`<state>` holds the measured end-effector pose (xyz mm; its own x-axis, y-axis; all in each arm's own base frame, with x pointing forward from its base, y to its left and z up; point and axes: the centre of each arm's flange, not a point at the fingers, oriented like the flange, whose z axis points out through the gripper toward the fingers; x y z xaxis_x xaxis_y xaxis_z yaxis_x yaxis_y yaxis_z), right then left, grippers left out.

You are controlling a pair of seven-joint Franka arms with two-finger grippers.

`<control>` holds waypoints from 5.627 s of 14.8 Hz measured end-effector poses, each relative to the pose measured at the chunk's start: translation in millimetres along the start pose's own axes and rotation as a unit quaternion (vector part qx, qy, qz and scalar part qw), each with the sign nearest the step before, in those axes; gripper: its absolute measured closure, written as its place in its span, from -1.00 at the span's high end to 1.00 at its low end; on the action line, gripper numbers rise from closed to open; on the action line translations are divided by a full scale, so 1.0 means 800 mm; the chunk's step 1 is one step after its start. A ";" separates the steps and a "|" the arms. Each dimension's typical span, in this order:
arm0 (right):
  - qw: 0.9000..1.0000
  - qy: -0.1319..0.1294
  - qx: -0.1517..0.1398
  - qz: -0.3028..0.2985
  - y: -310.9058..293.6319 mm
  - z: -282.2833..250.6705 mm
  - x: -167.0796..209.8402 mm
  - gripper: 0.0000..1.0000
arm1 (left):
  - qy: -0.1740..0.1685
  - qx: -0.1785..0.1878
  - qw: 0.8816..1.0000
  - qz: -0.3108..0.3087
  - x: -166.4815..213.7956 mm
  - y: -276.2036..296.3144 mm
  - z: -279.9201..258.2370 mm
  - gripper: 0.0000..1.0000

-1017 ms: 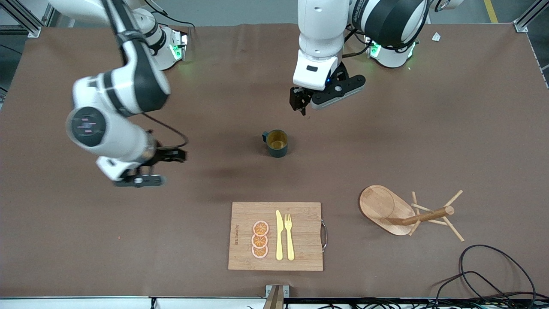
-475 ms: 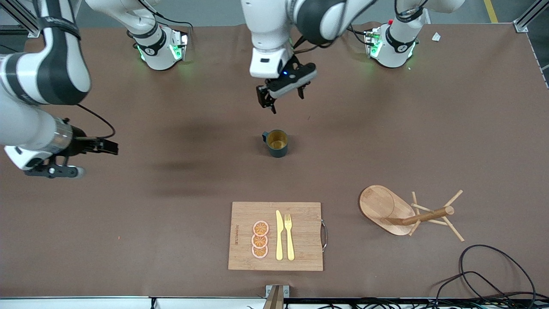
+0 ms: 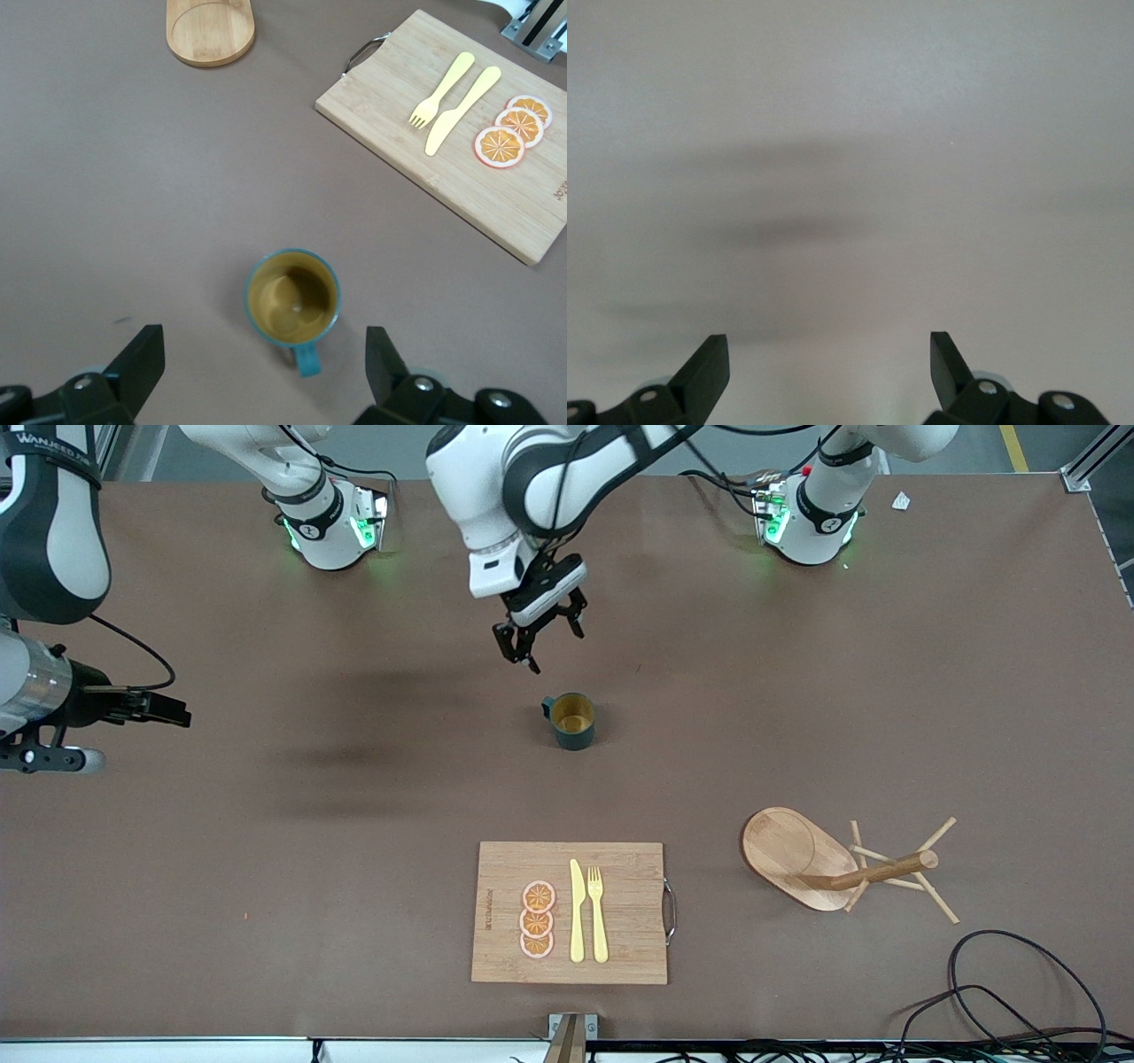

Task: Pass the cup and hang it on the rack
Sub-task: 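Lower the left gripper onto the mug handle and grasp it, then lift the mug by its handle and carry it to the rack, then hook the mug handle onto a rack peg with the left gripper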

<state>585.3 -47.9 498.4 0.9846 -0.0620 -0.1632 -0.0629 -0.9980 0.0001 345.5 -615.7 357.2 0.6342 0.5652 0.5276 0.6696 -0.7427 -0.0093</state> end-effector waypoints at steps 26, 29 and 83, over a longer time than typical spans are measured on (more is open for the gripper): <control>1.000 0.020 -0.004 -0.012 0.013 -0.084 -0.011 1.00 | 0.104 -0.041 0.992 -0.050 -0.177 0.030 0.213 0.47; 0.999 0.034 -0.004 -0.015 0.009 -0.100 -0.018 1.00 | 0.100 -0.046 0.992 -0.063 -0.178 0.031 0.213 0.25; 0.998 0.058 -0.001 -0.018 0.014 -0.194 -0.141 1.00 | -0.684 -0.295 0.656 -0.123 0.702 -0.197 0.379 -0.61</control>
<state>498.4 -53.7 669.6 0.9985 -0.0275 -0.0471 -0.0276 -0.9996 -0.0022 713.6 -72.4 397.4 0.5594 0.1870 -0.8075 0.8059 -0.3503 0.4772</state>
